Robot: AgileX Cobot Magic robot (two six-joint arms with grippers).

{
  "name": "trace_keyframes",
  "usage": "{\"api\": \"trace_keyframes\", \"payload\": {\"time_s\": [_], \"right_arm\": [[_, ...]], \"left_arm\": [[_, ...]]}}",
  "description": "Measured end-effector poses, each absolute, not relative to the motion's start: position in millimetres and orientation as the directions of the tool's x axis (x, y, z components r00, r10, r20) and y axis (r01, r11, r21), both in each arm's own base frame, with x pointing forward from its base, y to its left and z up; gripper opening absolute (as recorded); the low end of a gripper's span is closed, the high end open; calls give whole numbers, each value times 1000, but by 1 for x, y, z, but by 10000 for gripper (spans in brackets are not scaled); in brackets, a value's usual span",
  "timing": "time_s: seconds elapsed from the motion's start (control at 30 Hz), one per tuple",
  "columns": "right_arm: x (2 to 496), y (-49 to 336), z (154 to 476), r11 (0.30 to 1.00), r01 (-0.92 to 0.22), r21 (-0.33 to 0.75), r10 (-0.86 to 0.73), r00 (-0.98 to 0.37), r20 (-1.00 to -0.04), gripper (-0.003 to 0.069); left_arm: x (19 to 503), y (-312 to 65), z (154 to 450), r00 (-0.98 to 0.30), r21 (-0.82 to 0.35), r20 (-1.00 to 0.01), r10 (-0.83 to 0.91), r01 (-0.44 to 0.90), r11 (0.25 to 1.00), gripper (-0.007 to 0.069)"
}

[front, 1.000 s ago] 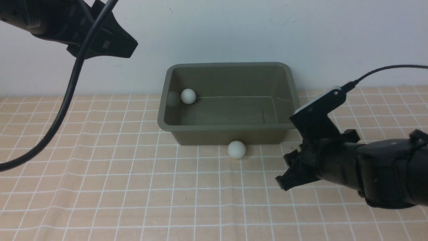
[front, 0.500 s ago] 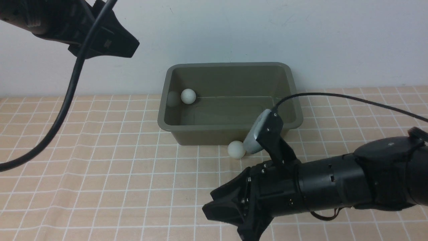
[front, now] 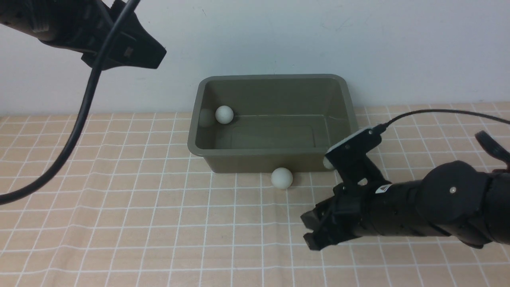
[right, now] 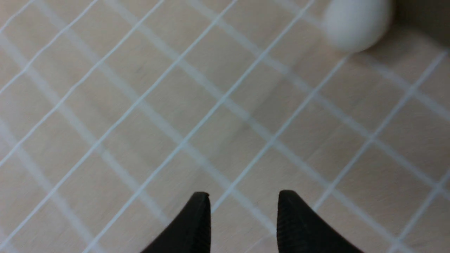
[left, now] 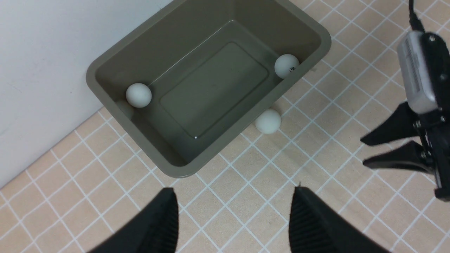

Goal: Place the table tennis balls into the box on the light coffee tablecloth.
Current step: 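Reach for and grasp a ping pong ball on the table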

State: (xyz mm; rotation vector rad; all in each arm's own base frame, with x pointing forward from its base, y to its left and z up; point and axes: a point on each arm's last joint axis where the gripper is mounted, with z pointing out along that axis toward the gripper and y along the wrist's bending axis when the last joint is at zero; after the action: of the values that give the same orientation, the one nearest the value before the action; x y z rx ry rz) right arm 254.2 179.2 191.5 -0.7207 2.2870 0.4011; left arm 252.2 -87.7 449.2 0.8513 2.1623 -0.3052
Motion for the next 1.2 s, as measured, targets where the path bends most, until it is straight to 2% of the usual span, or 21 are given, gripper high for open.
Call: {"api": "trace_keyframes", "payload": {"time_s": [0.1,0.27,0.47,0.53,0.6,0.77,0.87,0.9,0.97,1.07,1.1,1.17,1.2], "right_arm": [[265,174,197,838,-545,-18,-364,-535,-763,249],[272,169,202,841,-524,-139,-409,-447,-796,249],[273,169,202,834,-527,-163,-428,-432,-794,249],[273,169,202,836,-526,-160,-426,-436,-793,249],[272,169,200,851,-513,-113,-390,-473,-790,249],[268,173,198,896,-433,97,-213,-613,-760,249],[263,182,199,864,-455,216,-175,-674,-717,249],[263,182,200,863,-456,215,-177,-673,-718,249],[258,188,200,817,-523,241,-227,-677,-700,249],[252,191,199,752,-627,202,-335,-629,-701,249],[252,191,199,750,-630,203,-338,-628,-700,249],[250,192,198,684,-719,125,-447,-548,-707,249],[249,192,198,676,-728,114,-459,-537,-708,249]], "left_arm": [[252,-88,449,-474,56,-741,476,662,747,351],[252,-88,449,-474,56,-741,476,662,747,351],[252,-88,449,-474,56,-741,476,662,747,351],[252,-88,449,-474,56,-741,476,662,747,351],[252,-88,449,-474,56,-741,476,662,747,351],[252,-88,449,-474,56,-741,476,662,747,351],[252,-88,449,-474,56,-741,476,662,747,351],[252,-88,449,-474,56,-741,476,662,747,351],[252,-88,449,-474,56,-741,476,662,747,351],[252,-88,449,-474,56,-741,476,662,747,351],[252,-88,449,-474,56,-741,476,662,747,351],[252,-88,449,-474,56,-741,476,662,747,351],[252,-88,449,-474,56,-741,476,662,747,351]]}}
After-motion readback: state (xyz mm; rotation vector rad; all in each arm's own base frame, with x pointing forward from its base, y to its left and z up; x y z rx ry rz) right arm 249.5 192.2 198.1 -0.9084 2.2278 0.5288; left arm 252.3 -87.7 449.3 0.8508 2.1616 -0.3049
